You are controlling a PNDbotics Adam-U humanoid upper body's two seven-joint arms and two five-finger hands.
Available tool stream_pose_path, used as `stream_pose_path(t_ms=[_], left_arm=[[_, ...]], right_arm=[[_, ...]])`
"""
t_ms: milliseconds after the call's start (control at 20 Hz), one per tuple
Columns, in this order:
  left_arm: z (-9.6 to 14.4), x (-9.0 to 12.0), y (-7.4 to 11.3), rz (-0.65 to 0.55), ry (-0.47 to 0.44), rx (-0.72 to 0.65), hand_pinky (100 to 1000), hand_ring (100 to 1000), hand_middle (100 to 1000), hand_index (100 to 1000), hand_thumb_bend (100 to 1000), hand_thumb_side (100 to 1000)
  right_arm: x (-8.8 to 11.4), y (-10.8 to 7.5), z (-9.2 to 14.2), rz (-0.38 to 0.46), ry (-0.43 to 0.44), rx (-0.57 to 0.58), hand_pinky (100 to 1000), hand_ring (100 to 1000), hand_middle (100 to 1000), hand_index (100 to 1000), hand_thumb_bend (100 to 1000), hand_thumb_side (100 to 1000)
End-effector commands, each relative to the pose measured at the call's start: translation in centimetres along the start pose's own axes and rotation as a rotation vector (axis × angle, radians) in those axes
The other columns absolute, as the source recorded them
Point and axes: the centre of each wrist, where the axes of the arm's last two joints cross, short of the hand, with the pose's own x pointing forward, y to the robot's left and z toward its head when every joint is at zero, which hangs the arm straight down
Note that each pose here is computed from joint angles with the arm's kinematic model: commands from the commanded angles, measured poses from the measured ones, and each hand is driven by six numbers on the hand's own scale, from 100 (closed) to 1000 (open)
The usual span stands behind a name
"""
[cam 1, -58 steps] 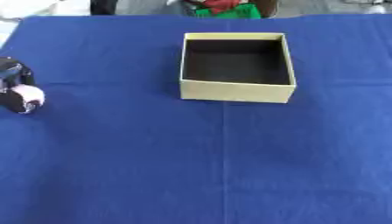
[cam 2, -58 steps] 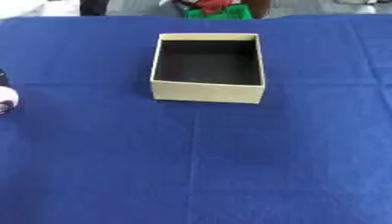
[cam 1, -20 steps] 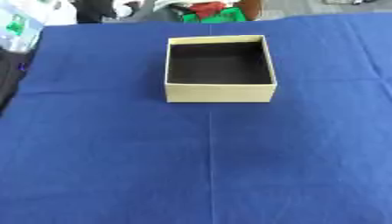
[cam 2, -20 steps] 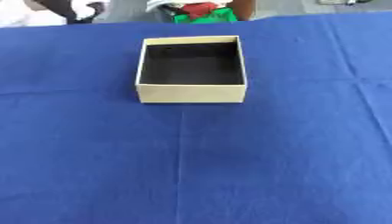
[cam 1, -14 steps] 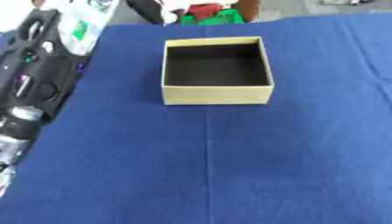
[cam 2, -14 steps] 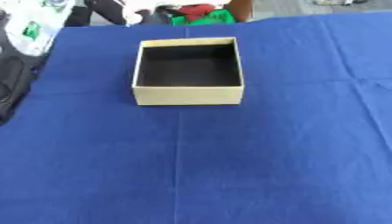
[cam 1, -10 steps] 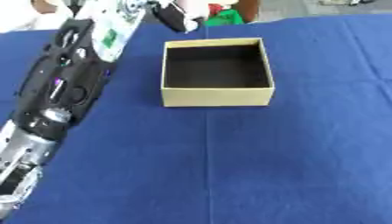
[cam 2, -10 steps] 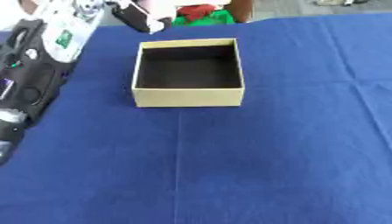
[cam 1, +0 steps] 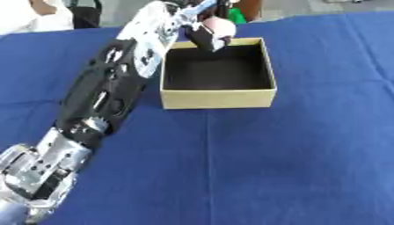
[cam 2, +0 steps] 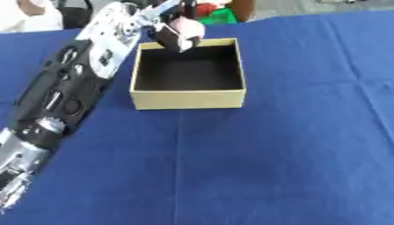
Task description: Pick up objects on the table and place them in the box.
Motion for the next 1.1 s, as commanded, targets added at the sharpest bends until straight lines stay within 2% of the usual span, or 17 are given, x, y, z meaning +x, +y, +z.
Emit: stream_pose_path(t_ms=[50, 100, 150, 200, 250, 500, 650, 900, 1100], left_arm=[[-0.2, -0.2, 0.7, -0.031, 0.007, 0.011, 439, 482, 531, 548, 383, 100], [-0.1, -0.3, 0.5, -0.032, 0.011, 0.001, 496, 514, 569, 588, 429, 100], [-0.1, -0.5, 0.3, -0.034, 0.013, -0.011, 517, 529, 585, 606, 448, 100], [-0.1, -0.6, 0.1, -0.036, 0.013, -0.020, 590, 586, 627, 661, 487, 100], [0.0, -0.7, 0.0, -0.038, 0.014, -0.027, 624, 616, 650, 690, 511, 100], [0.2, -0.8, 0.2, -0.044, 0.030, -0.042, 652, 685, 723, 779, 594, 100], [0.3, -0.9, 0.5, -0.035, 0.043, -0.027, 647, 683, 717, 773, 595, 100], [0.7, -0.9, 1.3, -0.018, 0.045, 0.018, 618, 654, 685, 746, 529, 100], [1.8, -0.9, 3.0, -0.019, 0.021, 0.096, 609, 643, 666, 730, 504, 100]], right_arm=[[0.6, -0.1, -0.7, -0.008, -0.031, -0.003, 757, 731, 778, 874, 239, 1000], [0.6, -0.1, -0.7, -0.008, -0.030, -0.003, 757, 731, 778, 874, 238, 1000], [0.6, -0.2, -0.7, -0.006, -0.029, -0.004, 757, 731, 778, 874, 238, 1000], [0.6, -0.2, -0.6, -0.005, -0.027, -0.004, 757, 730, 778, 874, 238, 1000], [0.6, -0.2, -0.6, -0.004, -0.026, -0.005, 757, 731, 778, 874, 238, 1000], [0.5, -0.2, -0.5, -0.002, -0.022, -0.005, 756, 731, 777, 873, 239, 1000], [0.5, -0.2, -0.5, 0.001, -0.020, -0.004, 757, 731, 778, 873, 238, 1000], [0.4, -0.4, -0.4, 0.009, -0.017, -0.003, 757, 732, 778, 873, 238, 1000], [0.4, -0.5, -0.4, 0.017, -0.018, -0.001, 757, 732, 778, 873, 238, 1000]])
